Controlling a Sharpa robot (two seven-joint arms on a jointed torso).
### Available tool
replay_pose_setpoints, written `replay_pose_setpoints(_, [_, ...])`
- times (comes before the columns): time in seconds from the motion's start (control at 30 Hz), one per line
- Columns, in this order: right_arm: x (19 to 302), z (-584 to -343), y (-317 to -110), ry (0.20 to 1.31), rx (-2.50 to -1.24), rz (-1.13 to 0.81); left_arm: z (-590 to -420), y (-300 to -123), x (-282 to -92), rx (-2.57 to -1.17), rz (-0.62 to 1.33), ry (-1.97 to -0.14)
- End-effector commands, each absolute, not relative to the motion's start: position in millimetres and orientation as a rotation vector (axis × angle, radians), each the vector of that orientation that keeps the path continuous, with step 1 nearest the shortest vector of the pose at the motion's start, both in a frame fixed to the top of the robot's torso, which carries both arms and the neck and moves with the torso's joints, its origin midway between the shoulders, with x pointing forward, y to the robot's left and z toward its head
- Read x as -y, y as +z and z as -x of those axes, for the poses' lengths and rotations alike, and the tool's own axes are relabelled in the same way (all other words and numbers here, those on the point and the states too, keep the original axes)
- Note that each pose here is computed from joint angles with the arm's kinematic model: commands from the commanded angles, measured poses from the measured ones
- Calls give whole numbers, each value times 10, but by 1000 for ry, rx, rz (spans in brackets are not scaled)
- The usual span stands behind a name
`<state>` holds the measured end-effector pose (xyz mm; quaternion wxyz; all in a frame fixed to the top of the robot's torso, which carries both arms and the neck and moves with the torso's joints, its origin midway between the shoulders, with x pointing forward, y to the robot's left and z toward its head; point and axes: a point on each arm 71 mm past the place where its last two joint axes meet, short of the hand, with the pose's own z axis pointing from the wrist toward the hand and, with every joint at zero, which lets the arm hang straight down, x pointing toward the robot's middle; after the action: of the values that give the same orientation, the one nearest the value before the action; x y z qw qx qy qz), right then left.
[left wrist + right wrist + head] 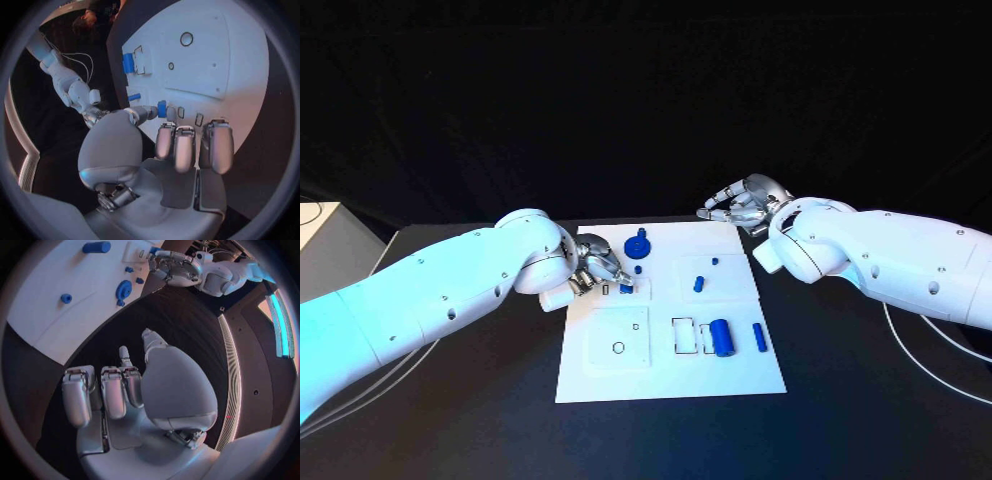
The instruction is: Assemble the parts on the task board
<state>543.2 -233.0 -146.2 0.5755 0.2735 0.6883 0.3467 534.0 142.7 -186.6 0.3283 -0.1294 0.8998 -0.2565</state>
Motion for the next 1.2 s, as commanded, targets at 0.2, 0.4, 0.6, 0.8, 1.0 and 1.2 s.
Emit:
replay_pose_setpoints(0.2, [2348, -5436, -1461, 807, -1613, -624, -5347, -1827, -1487, -2291, 364, -660])
replay_pose_setpoints(0.4, [2347, -5437, -1460, 805, -1612, -620, -5375, -1832, -1465, -2249, 334, -611])
replay_pose_setpoints(0.6, [2340, -5438, -1459, 804, -1611, -615, -5411, -1873, -1446, -2221, 306, -560])
replay_pose_setpoints(0.8, [2334, -5437, -1458, 804, -1612, -611, -5414, -1940, -1436, -2224, 283, -525])
replay_pose_setpoints(1.0, [2329, -5435, -1459, 806, -1615, -608, -5405, -1976, -1422, -2232, 270, -514])
replay_pose_setpoints(1.2, [2324, -5434, -1459, 808, -1616, -606, -5388, -1988, -1390, -2246, 252, -515])
